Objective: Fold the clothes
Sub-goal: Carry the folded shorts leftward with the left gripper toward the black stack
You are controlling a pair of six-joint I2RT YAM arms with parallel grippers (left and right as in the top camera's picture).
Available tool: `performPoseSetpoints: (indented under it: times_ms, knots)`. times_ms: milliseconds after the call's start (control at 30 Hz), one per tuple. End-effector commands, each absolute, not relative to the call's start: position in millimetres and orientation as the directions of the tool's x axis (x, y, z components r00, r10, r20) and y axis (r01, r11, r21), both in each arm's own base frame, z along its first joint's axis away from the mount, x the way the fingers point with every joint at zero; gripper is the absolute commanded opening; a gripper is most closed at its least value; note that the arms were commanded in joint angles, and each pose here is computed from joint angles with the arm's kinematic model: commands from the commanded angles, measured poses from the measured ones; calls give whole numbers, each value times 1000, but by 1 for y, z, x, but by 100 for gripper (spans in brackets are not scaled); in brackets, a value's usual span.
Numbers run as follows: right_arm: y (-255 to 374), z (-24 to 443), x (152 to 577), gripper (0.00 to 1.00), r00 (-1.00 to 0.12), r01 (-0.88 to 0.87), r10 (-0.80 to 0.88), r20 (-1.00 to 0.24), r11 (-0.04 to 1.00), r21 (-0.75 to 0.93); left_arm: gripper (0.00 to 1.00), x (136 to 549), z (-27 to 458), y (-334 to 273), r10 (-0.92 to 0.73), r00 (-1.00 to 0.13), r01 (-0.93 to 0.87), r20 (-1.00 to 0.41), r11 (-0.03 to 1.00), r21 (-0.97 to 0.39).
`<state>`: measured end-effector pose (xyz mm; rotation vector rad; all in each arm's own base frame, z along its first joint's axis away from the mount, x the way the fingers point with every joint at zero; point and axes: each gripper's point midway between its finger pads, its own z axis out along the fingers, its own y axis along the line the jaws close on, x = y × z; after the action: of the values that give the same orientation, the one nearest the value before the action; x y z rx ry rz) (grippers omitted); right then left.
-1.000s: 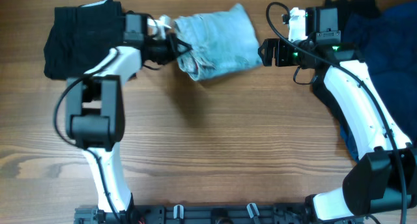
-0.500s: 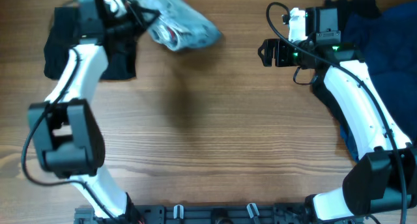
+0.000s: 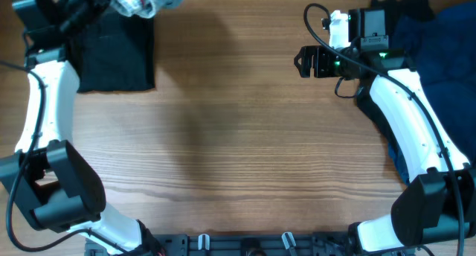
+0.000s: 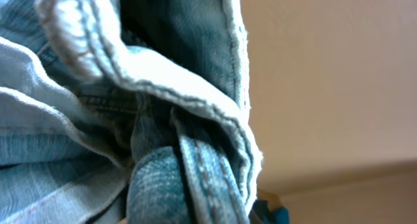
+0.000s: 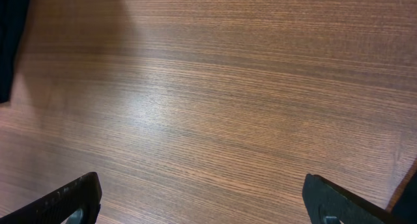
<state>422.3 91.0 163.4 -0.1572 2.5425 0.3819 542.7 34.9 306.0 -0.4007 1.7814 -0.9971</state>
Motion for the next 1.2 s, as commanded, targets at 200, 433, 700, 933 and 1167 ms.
performPoseSetpoints:
  times_ms: [200,433,700,933,1167]
  knots:
    - [95,171,422,100,-832,-197,-23,-554,946,257,4,521,323,95,-603,-350,160,-717,715,-680]
    - [95,169,419,100,-840,-197,-28,-543,946,256,4,525,319,129,-545,-262,75,-796,811,-580]
    - [95,170,420,100,-837,-194,-22,-548,946,259,4,544,296,147,-516,-218,27,-828,845,-534]
    - [95,171,422,99,-831,-197,-21,-556,946,258,4,556,222,149,-572,-349,-53,-742,803,-594]
    - [96,176,429,99,-813,-198,-10,-582,945,261,4,533,181,130,-630,-515,-137,-581,730,-669]
